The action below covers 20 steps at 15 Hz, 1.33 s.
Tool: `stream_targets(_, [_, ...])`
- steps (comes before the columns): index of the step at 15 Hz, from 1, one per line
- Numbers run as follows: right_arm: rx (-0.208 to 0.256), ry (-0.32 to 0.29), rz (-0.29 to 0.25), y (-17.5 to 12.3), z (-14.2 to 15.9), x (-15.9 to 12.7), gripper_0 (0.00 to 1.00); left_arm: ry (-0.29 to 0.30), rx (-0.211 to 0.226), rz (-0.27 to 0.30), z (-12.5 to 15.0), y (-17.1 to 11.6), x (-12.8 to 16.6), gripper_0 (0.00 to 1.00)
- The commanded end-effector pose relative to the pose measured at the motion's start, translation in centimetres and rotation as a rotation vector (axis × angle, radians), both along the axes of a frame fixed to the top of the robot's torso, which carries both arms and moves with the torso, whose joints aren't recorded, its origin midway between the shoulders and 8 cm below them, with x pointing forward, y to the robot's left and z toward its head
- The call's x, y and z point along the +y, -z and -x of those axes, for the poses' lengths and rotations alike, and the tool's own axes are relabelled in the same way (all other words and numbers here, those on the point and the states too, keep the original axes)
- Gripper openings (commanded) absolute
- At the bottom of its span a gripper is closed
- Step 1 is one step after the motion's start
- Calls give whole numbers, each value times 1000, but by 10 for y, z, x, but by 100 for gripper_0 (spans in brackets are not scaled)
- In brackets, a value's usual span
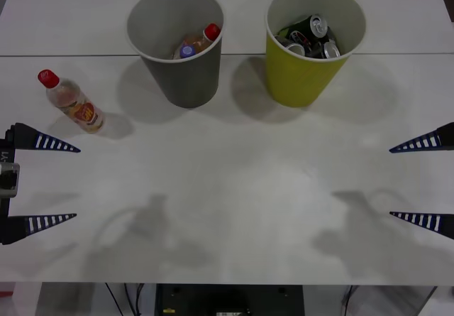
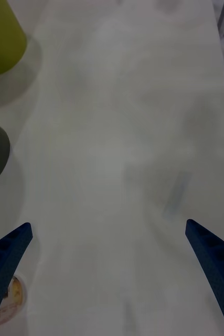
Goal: Put the can into the green bin and the plastic bottle into the gray bin
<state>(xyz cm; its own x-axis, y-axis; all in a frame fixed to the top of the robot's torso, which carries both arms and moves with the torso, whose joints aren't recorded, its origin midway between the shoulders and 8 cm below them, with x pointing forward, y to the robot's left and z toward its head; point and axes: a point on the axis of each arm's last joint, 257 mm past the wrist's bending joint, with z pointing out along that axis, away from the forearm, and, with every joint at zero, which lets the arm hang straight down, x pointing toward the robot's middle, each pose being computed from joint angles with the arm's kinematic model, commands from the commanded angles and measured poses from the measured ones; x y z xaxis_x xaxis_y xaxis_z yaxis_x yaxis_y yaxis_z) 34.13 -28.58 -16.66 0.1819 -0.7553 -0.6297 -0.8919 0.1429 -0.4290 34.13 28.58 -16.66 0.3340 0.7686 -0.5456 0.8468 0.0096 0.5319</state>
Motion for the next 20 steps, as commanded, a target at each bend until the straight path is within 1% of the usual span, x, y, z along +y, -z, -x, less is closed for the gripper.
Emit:
stream_targets(1, [0, 0, 0, 0, 0, 0, 100, 0, 0, 0, 0, 0, 0, 100])
stream_targets(2, [0, 0, 0, 0, 0, 0, 100, -20, 17, -3, 0, 9, 6, 100])
stream_targets(4, [0, 0, 0, 0, 0, 0, 100, -20, 9, -36, -4, 11, 10, 100])
stream_targets(7, [0, 0, 0, 0, 0, 0, 100, -28, 9, -34, -5, 10, 11, 100])
stream_targets(10, [0, 0, 0, 0, 0, 0, 100, -64, 8, -38, -11, 11, 15, 100])
stream_targets(11, [0, 0, 0, 0, 0, 0, 100, -103, 40, -12, -12, 10, 15, 100])
stream_targets(12, [0, 0, 0, 0, 0, 0, 100, -121, 51, -5, -12, 9, 13, 100])
stream_targets(13, [0, 0, 0, 0, 0, 0, 100, -157, 57, -5, -15, 8, 14, 100])
stream_targets(14, [0, 0, 0, 0, 0, 0, 100, -192, 53, 1, -18, 7, 14, 100])
stream_targets(15, [0, 0, 0, 0, 0, 0, 100, -245, 54, 26, -21, 6, 14, 100])
stream_targets(17, [0, 0, 0, 0, 0, 0, 100, -323, 56, 68, -26, 4, 14, 100])
stream_targets(20, [0, 0, 0, 0, 0, 0, 100, -471, 60, 137, -33, 3, 18, 100])
